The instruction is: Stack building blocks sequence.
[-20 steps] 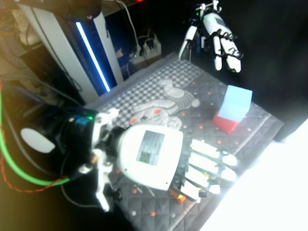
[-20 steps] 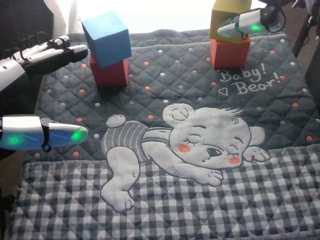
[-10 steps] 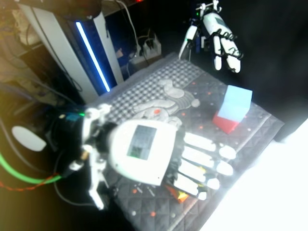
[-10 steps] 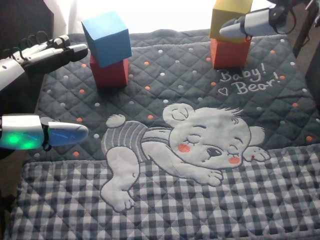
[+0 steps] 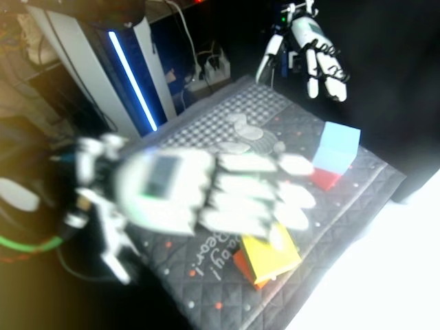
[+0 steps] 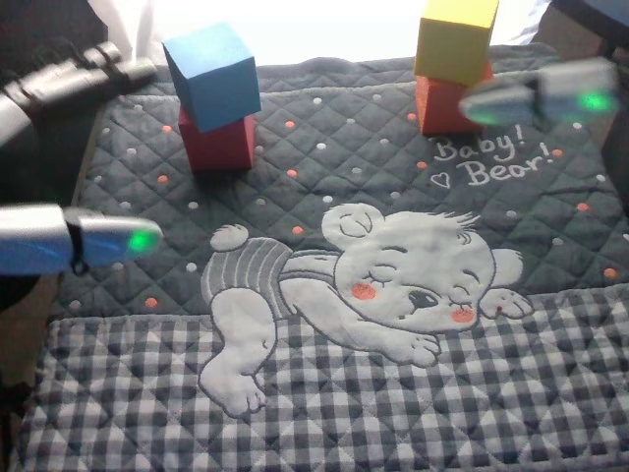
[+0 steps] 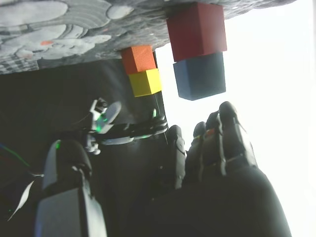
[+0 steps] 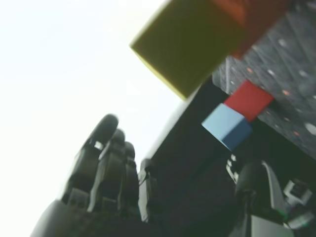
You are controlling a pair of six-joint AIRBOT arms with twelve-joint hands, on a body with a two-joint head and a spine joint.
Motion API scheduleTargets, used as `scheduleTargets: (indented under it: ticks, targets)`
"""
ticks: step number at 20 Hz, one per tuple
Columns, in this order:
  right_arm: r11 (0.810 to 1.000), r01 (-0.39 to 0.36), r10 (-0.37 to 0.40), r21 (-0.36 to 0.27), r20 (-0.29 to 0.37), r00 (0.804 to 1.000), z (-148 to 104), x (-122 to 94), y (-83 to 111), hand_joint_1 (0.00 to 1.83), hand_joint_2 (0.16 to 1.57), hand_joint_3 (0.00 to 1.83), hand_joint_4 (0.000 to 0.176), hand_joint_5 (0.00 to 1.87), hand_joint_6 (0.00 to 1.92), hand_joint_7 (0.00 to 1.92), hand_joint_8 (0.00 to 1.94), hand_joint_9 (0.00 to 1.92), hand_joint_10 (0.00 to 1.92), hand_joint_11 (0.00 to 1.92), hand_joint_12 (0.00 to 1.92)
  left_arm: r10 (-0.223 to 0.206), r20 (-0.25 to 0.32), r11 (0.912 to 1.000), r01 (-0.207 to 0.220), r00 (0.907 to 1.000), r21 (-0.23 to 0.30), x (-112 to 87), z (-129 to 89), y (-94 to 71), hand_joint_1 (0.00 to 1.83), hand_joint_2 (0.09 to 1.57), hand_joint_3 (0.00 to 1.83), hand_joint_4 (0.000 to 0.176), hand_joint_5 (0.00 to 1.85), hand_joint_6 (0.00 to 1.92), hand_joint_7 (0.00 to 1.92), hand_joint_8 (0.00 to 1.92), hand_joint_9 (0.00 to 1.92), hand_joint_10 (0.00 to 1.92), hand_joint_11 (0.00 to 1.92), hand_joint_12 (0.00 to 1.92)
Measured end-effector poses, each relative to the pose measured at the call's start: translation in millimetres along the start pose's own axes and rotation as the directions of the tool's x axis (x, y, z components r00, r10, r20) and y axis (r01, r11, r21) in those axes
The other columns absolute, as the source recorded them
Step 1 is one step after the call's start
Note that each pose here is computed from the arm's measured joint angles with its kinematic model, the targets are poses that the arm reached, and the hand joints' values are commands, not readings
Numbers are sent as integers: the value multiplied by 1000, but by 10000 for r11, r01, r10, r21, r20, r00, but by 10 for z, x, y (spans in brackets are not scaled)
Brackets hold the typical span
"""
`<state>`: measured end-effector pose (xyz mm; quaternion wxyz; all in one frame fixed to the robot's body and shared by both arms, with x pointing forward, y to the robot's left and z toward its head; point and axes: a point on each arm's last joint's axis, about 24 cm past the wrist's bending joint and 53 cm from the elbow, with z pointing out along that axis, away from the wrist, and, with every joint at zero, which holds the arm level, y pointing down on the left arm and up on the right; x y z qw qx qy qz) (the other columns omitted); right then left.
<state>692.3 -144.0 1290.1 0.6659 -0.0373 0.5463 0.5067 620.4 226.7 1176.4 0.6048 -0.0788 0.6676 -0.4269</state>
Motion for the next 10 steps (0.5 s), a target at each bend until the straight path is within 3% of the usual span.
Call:
scheduleTargets:
  ticks: [1, 2, 3, 4, 5, 6, 7, 8, 9, 10]
  targets:
    - [9997, -207, 209, -96, 249, 9995, -167, -45, 33, 707, 971, 1, 111, 77, 2, 76, 5, 150, 5, 0, 873, -70, 410, 9994, 56, 9991, 333, -91, -19, -90, 770, 925, 8, 90, 96, 5, 0, 0, 0, 0, 0, 17]
    - [9989, -427, 437, -206, 543, 9976, -368, -86, 70, 712, 992, 4, 145, 117, 8, 121, 11, 160, 4, 0, 802, -401, 868, 9952, 320, 9954, 923, -187, -52, -237, 772, 936, 10, 122, 41, 0, 19, 5, 0, 0, 0, 0]
    - [9972, -647, 676, -368, 844, 9941, -514, -107, 116, 651, 1052, 10, 128, 111, 2, 152, 10, 157, 2, 0, 780, -652, 1120, 9891, 494, 9916, 1388, -244, -75, -349, 664, 892, 24, 109, 7, 0, 3, 0, 29, 0, 0, 313]
    - [9953, -805, 860, -530, 1093, 9903, -634, -123, 165, 651, 1052, 10, 128, 111, 2, 152, 10, 157, 2, 0, 780, -719, 1217, 9823, 491, 9900, 1809, -261, -92, -445, 664, 892, 24, 109, 7, 0, 3, 0, 29, 0, 0, 313]
    - [9940, -927, 987, -573, 1131, 9887, -730, -97, 190, 693, 1137, 18, 90, 104, 0, 173, 8, 167, 3, 0, 705, -847, 1326, 9768, 560, 9876, 2068, -271, -107, -507, 579, 886, 12, 103, 1, 0, 11, 1, 39, 1, 0, 719]
    - [9921, -1090, 1155, -615, 1137, 9868, -841, -52, 225, 678, 1125, 5, 85, 87, 3, 191, 7, 170, 3, 0, 599, -1170, 1447, 9691, 811, 9825, 2328, -282, -125, -563, 547, 916, 15, 104, 0, 0, 1, 0, 7, 0, 0, 772]
    - [9904, -1247, 1306, -605, 1073, 9856, -943, 5, 255, 773, 1067, 0, 58, 109, 4, 233, 8, 184, 5, 0, 585, -1407, 1480, 9634, 1009, 9789, 2486, -279, -136, -587, 389, 978, 21, 115, 0, 0, 5, 0, 29, 5, 0, 832]
    - [9885, -1376, 1439, -631, 1101, 9835, -1035, 28, 287, 779, 1050, 0, 49, 77, 3, 237, 3, 160, 5, 0, 464, -1647, 1517, 9572, 1208, 9746, 2629, -284, -157, -599, 380, 1074, 29, 124, 0, 0, 12, 1, 46, 6, 0, 741]
    - [9875, -1444, 1509, -633, 1136, 9820, -1108, 31, 311, 772, 1048, 0, 62, 56, 1, 220, 0, 126, 2, 0, 298, -1844, 1518, 9526, 1386, 9711, 2707, -289, -176, -600, 390, 1166, 23, 132, 0, 0, 2, 0, 26, 2, 0, 570]
    - [9861, -1525, 1599, -659, 1285, 9787, -1167, 17, 327, 866, 941, 0, 112, 126, 9, 257, 5, 201, 9, 0, 428, -1902, 1525, 9510, 1434, 9698, 2741, -294, -187, -602, 440, 1152, 5, 111, 32, 4, 31, 4, 60, 8, 0, 492]
